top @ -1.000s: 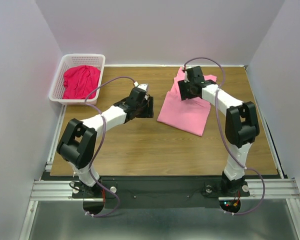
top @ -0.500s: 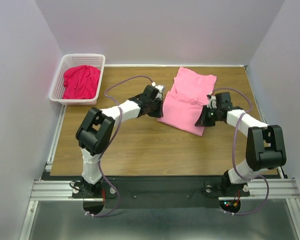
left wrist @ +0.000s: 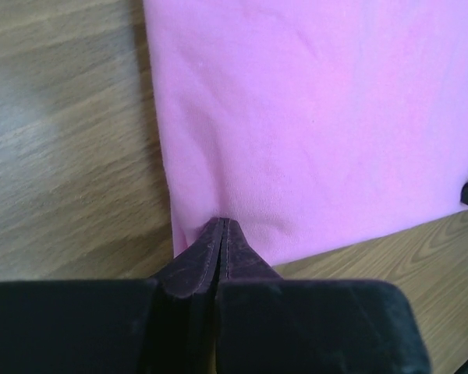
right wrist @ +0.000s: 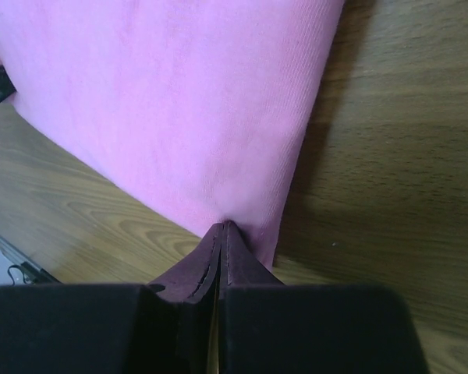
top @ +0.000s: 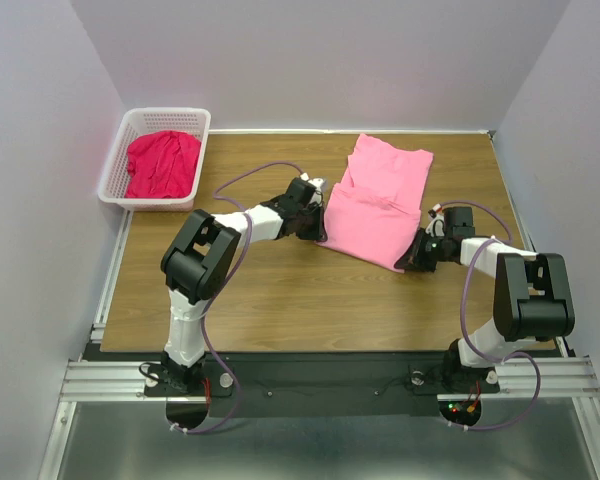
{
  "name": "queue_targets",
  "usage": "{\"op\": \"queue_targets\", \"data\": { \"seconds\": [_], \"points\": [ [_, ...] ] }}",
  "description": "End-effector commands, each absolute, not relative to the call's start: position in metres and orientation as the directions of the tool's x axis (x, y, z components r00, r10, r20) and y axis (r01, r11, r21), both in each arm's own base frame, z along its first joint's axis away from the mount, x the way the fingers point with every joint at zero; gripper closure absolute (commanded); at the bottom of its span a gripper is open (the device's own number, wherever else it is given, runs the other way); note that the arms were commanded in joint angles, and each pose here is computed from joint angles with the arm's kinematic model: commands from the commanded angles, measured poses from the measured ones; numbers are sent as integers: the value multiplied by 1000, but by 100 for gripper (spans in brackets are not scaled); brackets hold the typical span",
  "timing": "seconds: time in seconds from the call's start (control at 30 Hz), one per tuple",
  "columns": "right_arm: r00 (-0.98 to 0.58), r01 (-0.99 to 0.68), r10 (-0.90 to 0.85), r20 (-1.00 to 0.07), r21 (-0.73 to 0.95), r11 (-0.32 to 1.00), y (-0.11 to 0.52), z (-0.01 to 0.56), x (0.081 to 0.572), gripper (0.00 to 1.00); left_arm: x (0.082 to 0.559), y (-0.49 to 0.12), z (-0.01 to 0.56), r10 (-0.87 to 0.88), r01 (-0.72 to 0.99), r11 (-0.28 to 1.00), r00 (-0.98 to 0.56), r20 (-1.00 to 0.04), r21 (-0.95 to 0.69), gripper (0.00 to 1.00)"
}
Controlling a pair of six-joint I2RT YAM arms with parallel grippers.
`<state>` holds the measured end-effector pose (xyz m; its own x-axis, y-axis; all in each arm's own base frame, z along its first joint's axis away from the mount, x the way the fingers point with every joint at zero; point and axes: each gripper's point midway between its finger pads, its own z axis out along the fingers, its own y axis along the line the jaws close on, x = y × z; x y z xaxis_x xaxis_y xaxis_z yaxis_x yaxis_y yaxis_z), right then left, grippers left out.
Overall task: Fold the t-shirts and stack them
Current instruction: Fold the tshirt
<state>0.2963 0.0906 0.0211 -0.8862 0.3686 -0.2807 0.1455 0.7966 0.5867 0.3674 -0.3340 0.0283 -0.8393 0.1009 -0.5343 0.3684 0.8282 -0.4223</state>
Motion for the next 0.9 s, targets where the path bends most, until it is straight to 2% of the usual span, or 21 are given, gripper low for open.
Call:
{"op": "queue_targets", "data": {
  "seconds": [0.0,0.13,0.2,0.37,0.43,0.53,0.57,0.6,0.73,0.8,0.87],
  "points": [
    [-853,155,391,-346,547,823,78,21,312,99,317,-293,-18,48,199,893,-934,-354,-404,100],
    [-850,124,384,-360,572,811,83,33,322,99,288,-273,-27,-39,92,905,-954,-296,-416,100],
    [-852,110,377,-363,581,806,85,37,328,99,289,-273,-19,-97,57,893,-944,-316,-446,100],
    [-853,54,354,-384,609,792,94,51,351,99,268,-267,-19,-182,-18,861,-944,-276,-508,100],
    [-848,13,345,-403,636,772,101,65,365,99,268,-274,-10,-213,-24,829,-937,-277,-559,95],
    [-819,-47,350,-455,660,749,106,95,386,99,288,-280,22,-226,33,814,-902,-369,-579,81],
    [-811,-66,349,-469,667,742,108,102,391,98,297,-282,42,-236,62,804,-879,-413,-592,74],
    [-803,-89,348,-485,673,734,110,110,398,98,311,-288,63,-246,98,789,-854,-458,-607,71],
    [-773,-165,350,-530,699,696,117,130,425,99,358,-297,121,-250,220,758,-772,-584,-615,69],
    [-764,-182,357,-538,710,680,119,129,437,99,384,-299,130,-235,253,763,-748,-620,-595,69],
    [-758,-202,358,-545,719,665,122,125,448,99,396,-302,118,-214,255,766,-765,-608,-590,70]
  ]
}}
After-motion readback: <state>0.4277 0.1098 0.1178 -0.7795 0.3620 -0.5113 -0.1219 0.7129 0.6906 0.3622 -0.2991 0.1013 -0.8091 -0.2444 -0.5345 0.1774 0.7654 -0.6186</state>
